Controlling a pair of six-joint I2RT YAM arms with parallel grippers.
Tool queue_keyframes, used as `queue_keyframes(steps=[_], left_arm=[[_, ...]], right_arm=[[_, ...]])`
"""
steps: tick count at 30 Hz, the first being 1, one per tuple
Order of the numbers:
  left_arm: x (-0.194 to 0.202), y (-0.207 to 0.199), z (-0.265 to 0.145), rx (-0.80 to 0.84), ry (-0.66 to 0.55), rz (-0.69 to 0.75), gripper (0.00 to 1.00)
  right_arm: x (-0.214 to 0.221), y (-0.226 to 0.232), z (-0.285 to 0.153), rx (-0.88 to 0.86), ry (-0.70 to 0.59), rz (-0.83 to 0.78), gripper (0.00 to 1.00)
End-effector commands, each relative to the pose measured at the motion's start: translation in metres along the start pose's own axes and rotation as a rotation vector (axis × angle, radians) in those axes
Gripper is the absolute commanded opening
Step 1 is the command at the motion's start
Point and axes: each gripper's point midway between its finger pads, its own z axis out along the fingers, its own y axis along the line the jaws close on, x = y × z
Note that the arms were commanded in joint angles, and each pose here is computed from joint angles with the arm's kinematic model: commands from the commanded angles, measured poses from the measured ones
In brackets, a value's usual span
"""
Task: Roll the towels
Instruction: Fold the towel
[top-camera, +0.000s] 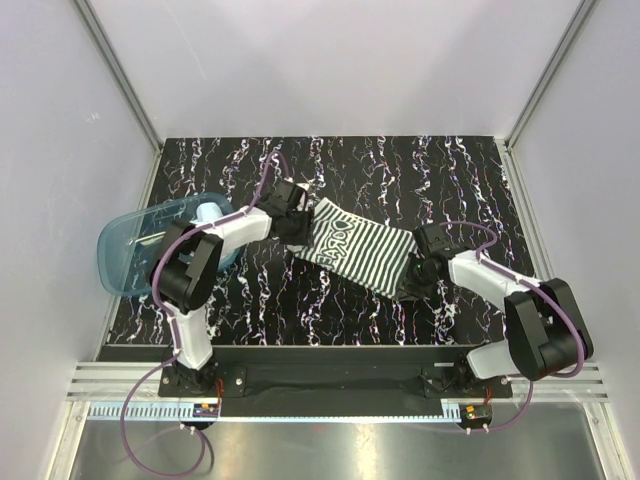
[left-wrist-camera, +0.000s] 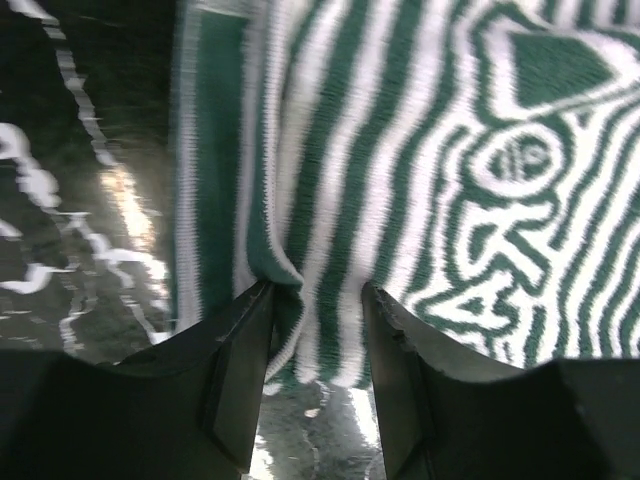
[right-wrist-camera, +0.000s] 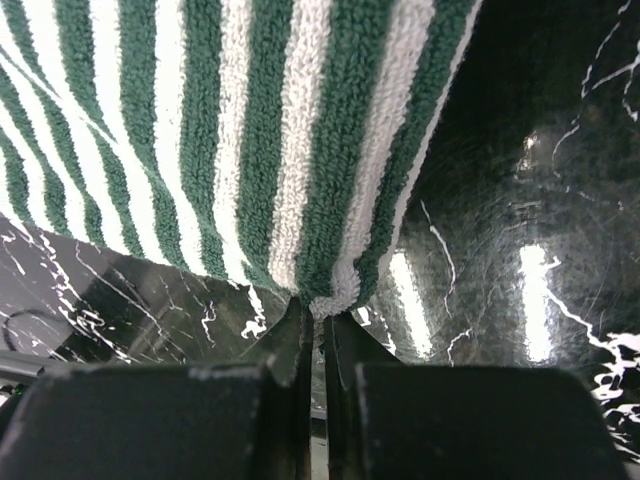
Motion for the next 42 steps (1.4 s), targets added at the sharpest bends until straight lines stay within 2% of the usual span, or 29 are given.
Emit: queue_keyframes(steps=[1, 9, 12, 14, 17, 18, 19, 21, 24, 26, 28, 29, 30, 31, 32, 33, 35, 36, 37, 39, 40, 42], left_arm=[[-0.02, 0.041, -0.003, -0.124, -0.054, -0.03, 0.47], [-0.031, 0.057, 0.001, -0.191, -0.051, -0.016, 0.46], [-0.044, 0.052, -0.002, -0.184, -0.059, -0.013, 0.45], [-0.065, 0.044, -0.017, -0.176, -0.114, -0.006, 0.46], [-0.097, 0.034, -0.044, -0.185, -0.179, 0.022, 0.52], [-0.098, 0.031, -0.052, -0.194, -0.169, 0.042, 0.55], [-0.115, 0.024, -0.064, -0.189, -0.209, 0.054, 0.58], [-0.121, 0.016, -0.081, -0.205, -0.228, 0.082, 0.63], [-0.128, 0.002, -0.106, -0.199, -0.284, 0.108, 0.71], [-0.125, -0.007, -0.115, -0.189, -0.296, 0.118, 0.76], [-0.125, -0.016, -0.132, -0.171, -0.329, 0.119, 0.76], [-0.124, -0.021, -0.137, -0.161, -0.338, 0.122, 0.76], [-0.118, -0.03, -0.144, -0.138, -0.349, 0.131, 0.76], [-0.114, -0.036, -0.147, -0.124, -0.354, 0.137, 0.76], [-0.108, -0.05, -0.149, -0.095, -0.356, 0.15, 0.76], [-0.099, -0.056, -0.152, -0.072, -0.352, 0.149, 0.76], [-0.086, -0.073, -0.152, -0.034, -0.343, 0.17, 0.77], [-0.076, -0.092, -0.154, 0.004, -0.342, 0.195, 0.79], [-0.065, -0.098, -0.151, 0.014, -0.324, 0.214, 0.8], [-0.048, -0.125, -0.153, 0.057, -0.329, 0.268, 0.86], [-0.038, -0.131, -0.151, 0.063, -0.321, 0.292, 0.99], [-0.024, -0.151, -0.151, 0.079, -0.325, 0.338, 0.99]], right_arm=[[0.012, -0.005, -0.008, 0.005, 0.03, 0.025, 0.0], [0.022, -0.004, -0.014, -0.027, 0.035, 0.059, 0.0], [0.022, -0.003, -0.016, -0.032, 0.037, 0.06, 0.0], [0.022, 0.002, -0.02, -0.051, 0.039, 0.06, 0.02], [0.027, 0.011, -0.027, -0.102, 0.061, 0.065, 0.14], [0.03, 0.011, -0.028, -0.102, 0.074, 0.074, 0.32], [0.034, 0.013, -0.031, -0.112, 0.077, 0.069, 0.4], [0.038, 0.009, -0.035, -0.103, 0.079, 0.085, 0.59], [0.034, 0.012, -0.052, -0.12, 0.028, 0.094, 0.68], [0.03, 0.018, -0.066, -0.146, -0.01, 0.089, 0.68], [0.018, 0.03, -0.083, -0.185, -0.067, 0.079, 0.6], [0.012, 0.033, -0.088, -0.19, -0.095, 0.074, 0.51], [0.002, 0.041, -0.098, -0.209, -0.138, 0.064, 0.38], [-0.005, 0.043, -0.1, -0.205, -0.161, 0.064, 0.1], [-0.015, 0.044, -0.101, -0.192, -0.199, 0.044, 0.01], [-0.03, 0.049, -0.109, -0.186, -0.237, 0.043, 0.0], [-0.047, 0.048, -0.098, -0.128, -0.239, 0.054, 0.0], [-0.061, 0.052, -0.098, -0.133, -0.252, 0.057, 0.0], [-0.067, 0.049, -0.084, -0.105, -0.217, 0.07, 0.0], [-0.085, 0.05, -0.077, -0.1, -0.217, 0.085, 0.0], [-0.095, 0.037, -0.066, -0.07, -0.2, 0.128, 0.0], [-0.107, 0.024, -0.058, -0.072, -0.192, 0.162, 0.0]])
